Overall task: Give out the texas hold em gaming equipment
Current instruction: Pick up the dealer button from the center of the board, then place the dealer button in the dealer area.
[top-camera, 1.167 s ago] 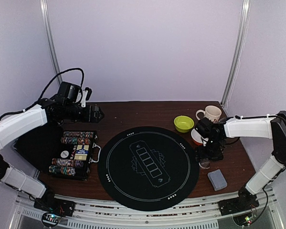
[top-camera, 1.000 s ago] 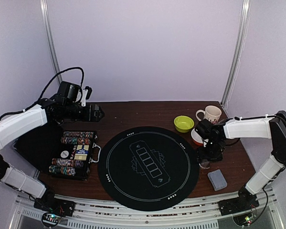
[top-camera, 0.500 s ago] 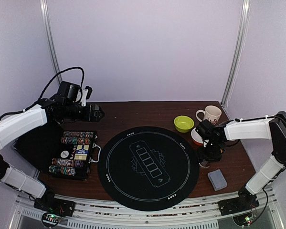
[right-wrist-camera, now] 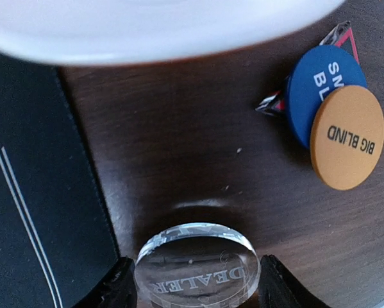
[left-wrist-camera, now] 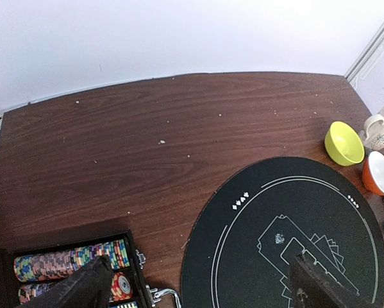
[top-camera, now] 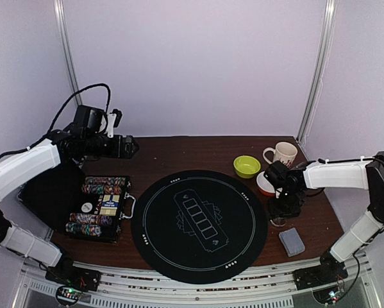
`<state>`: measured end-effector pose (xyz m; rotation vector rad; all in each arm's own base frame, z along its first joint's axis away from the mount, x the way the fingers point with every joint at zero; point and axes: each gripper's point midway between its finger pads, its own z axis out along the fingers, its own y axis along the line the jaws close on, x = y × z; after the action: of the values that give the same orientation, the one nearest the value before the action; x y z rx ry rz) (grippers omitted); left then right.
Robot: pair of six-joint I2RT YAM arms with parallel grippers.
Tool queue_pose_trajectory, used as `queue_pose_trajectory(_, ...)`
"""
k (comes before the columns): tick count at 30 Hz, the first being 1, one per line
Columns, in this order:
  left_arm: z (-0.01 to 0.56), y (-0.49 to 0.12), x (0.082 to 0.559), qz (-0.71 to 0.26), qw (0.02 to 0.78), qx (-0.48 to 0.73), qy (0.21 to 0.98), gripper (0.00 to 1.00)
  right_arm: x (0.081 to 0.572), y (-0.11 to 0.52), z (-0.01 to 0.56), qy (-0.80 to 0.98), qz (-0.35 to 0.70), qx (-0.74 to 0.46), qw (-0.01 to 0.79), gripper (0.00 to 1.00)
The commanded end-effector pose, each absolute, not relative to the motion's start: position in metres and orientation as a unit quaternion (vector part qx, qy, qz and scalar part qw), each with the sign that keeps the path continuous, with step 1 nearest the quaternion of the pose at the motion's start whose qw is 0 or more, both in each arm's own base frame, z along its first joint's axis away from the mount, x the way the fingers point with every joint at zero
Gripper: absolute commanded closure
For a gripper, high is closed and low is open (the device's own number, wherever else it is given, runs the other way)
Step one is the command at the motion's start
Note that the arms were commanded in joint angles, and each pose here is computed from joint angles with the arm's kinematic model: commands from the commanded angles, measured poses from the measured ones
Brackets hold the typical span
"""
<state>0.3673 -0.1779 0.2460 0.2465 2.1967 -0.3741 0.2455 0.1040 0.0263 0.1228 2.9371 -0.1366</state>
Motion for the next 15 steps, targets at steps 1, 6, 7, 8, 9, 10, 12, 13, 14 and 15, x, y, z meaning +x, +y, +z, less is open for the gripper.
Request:
queue_pose_trajectory(1, 0.268, -0.178, 0.370, -0.160, 0.479, 0.098, 0.858, 0.02, 0.238, 0.129, 0.057, 0.992, -0.044, 0.000, 0.115, 0.65)
queue_pose_trajectory(6, 0.256, -0.182, 0.369, -0.171, 0.469, 0.094, 0.861, 0.02, 0.242, 0.202, 0.101, 0.981, -0.007, -0.073, 0.178, 0.67)
queue_pose_trajectory(7, 0.253, -0.182, 0.369, -0.172, 0.466, 0.094, 0.863, 0.02, 0.241, 0.229, 0.109, 0.977, 0.014, -0.102, 0.189, 0.68)
queue_pose_trajectory(8, 0.251, -0.184, 0.370, -0.173, 0.463, 0.097, 0.864, 0.02, 0.240, 0.258, 0.114, 0.971, 0.035, -0.129, 0.196, 0.69)
queue_pose_trajectory(9, 0.250, -0.185, 0.370, -0.174, 0.461, 0.098, 0.865, 0.02, 0.237, 0.291, 0.120, 0.964, 0.061, -0.157, 0.206, 0.70)
queue_pose_trajectory(10, 0.248, -0.186, 0.371, -0.175, 0.458, 0.099, 0.866, 0.02, 0.234, 0.325, 0.124, 0.955, 0.087, -0.186, 0.213, 0.70)
queue_pose_trajectory(12, 0.249, -0.186, 0.371, -0.175, 0.458, 0.098, 0.866, 0.02, 0.223, 0.385, 0.130, 0.934, 0.118, -0.251, 0.224, 0.70)
queue_pose_trajectory(13, 0.249, -0.186, 0.371, -0.175, 0.457, 0.095, 0.867, 0.02, 0.220, 0.407, 0.120, 0.927, 0.106, -0.280, 0.224, 0.69)
queue_pose_trajectory(14, 0.250, -0.185, 0.371, -0.176, 0.457, 0.093, 0.867, 0.02, 0.218, 0.427, 0.120, 0.919, 0.107, -0.302, 0.232, 0.68)
queue_pose_trajectory(15, 0.250, -0.185, 0.371, -0.177, 0.457, 0.092, 0.867, 0.02, 0.216, 0.445, 0.118, 0.913, 0.110, -0.317, 0.234, 0.68)
